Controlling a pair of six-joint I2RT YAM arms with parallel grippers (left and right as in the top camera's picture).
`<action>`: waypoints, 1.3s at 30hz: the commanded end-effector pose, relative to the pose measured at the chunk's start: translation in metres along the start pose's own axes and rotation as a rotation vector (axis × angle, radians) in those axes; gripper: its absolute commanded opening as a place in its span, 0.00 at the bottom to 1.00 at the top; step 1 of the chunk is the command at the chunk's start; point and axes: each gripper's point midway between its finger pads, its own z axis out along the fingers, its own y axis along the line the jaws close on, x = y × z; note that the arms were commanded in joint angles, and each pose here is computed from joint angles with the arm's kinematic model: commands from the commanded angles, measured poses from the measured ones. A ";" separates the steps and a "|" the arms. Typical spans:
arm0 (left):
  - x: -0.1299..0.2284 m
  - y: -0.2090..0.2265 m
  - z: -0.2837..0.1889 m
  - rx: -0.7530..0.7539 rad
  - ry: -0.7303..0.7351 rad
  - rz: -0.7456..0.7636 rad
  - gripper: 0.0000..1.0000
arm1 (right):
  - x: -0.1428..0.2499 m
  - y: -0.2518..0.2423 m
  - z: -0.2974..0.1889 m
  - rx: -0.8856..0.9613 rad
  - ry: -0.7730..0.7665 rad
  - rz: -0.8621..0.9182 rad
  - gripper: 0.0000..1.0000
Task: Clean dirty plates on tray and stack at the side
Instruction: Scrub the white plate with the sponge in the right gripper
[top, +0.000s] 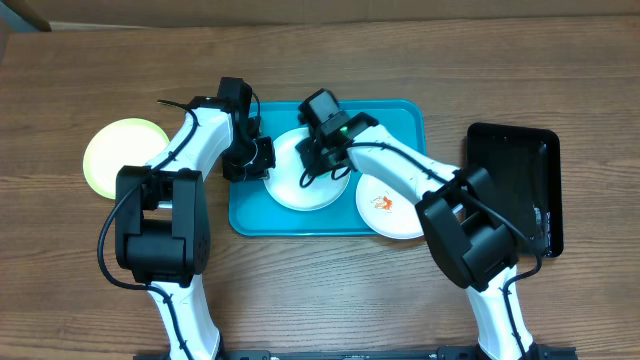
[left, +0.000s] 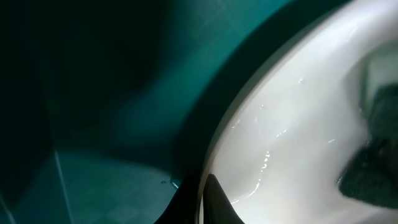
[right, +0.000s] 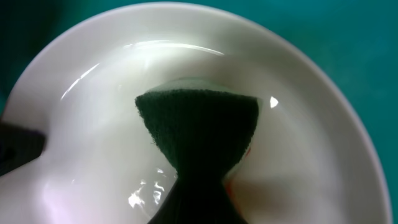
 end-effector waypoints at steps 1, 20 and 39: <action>0.004 0.001 0.008 -0.016 0.014 0.014 0.04 | 0.050 0.028 0.017 -0.051 0.160 -0.062 0.04; 0.005 0.001 0.008 -0.018 0.018 0.014 0.04 | 0.029 -0.088 -0.008 0.284 0.142 0.094 0.04; 0.003 0.001 0.008 -0.015 0.011 0.014 0.04 | 0.012 0.049 -0.006 -0.310 0.097 -0.072 0.04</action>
